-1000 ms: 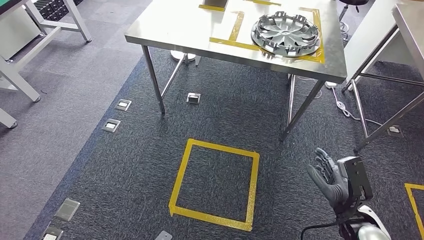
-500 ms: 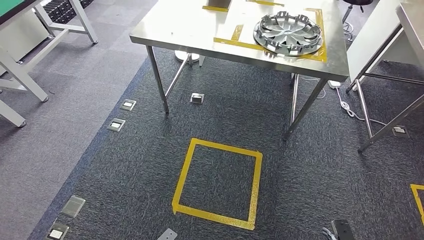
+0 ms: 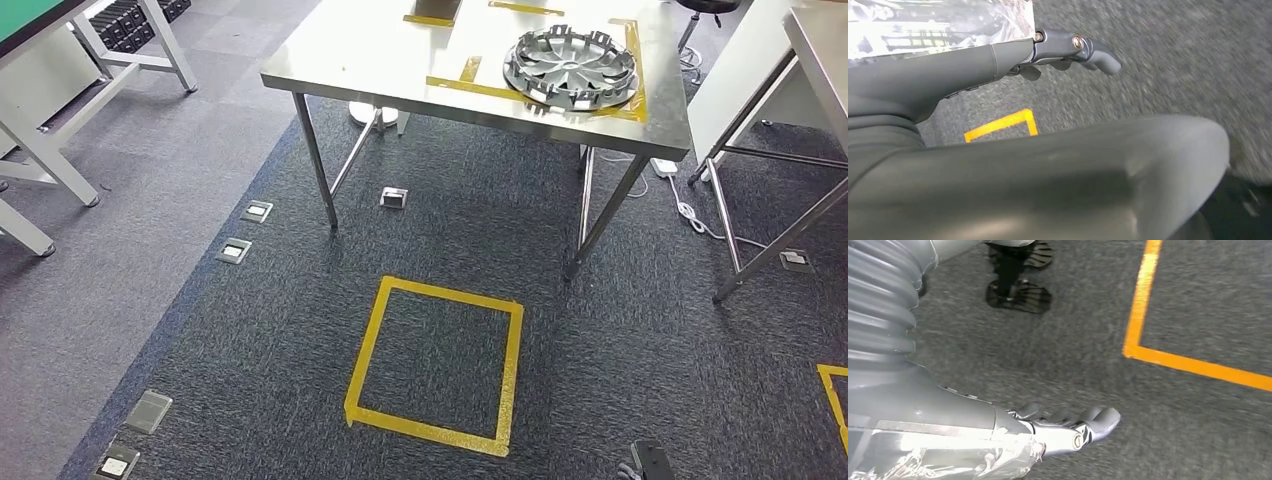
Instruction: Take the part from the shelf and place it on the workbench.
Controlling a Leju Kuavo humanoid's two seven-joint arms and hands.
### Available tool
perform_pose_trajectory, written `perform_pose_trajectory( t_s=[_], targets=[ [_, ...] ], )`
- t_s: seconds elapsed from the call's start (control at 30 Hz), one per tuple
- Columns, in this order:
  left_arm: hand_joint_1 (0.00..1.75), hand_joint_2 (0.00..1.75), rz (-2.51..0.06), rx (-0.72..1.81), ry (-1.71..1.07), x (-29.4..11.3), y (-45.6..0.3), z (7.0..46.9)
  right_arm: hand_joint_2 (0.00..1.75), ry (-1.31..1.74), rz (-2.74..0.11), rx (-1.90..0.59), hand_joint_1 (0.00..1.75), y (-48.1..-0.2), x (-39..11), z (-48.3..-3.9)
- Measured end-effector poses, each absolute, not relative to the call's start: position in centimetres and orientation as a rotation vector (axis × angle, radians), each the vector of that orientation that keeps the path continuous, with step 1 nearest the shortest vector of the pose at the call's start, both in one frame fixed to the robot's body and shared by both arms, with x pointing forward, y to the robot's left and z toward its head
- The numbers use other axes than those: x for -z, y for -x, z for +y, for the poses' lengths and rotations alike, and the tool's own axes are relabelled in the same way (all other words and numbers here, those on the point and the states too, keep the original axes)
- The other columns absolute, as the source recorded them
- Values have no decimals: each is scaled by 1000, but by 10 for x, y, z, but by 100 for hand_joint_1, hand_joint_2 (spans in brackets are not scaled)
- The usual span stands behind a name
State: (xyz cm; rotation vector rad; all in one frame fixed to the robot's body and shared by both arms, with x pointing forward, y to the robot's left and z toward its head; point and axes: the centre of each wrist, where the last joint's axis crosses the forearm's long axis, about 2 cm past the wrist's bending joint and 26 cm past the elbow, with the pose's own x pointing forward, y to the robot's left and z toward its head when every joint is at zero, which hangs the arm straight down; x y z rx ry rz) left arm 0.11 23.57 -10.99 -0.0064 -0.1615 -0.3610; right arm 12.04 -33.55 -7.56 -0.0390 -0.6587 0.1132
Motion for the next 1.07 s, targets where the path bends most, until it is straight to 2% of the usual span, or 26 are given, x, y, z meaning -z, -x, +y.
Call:
perform_pose_trajectory(
  t_s=[0.07,0.27,0.4,0.67,1.07],
  targets=[
    [0,175,-159,341,12,110,2,240,0,42,-629,-114,0,-112,79,-334],
    [0,175,-172,280,27,111,2,249,0,42,-527,-118,0,-80,91,-327],
    [0,0,-184,242,34,112,2,257,0,37,-459,-122,0,-60,97,-321],
    [0,0,-212,176,42,112,2,272,0,16,-337,-132,0,-23,105,-308],
    [0,0,-226,72,23,112,0,283,0,9,-284,-77,0,-9,108,-301]
  ],
)
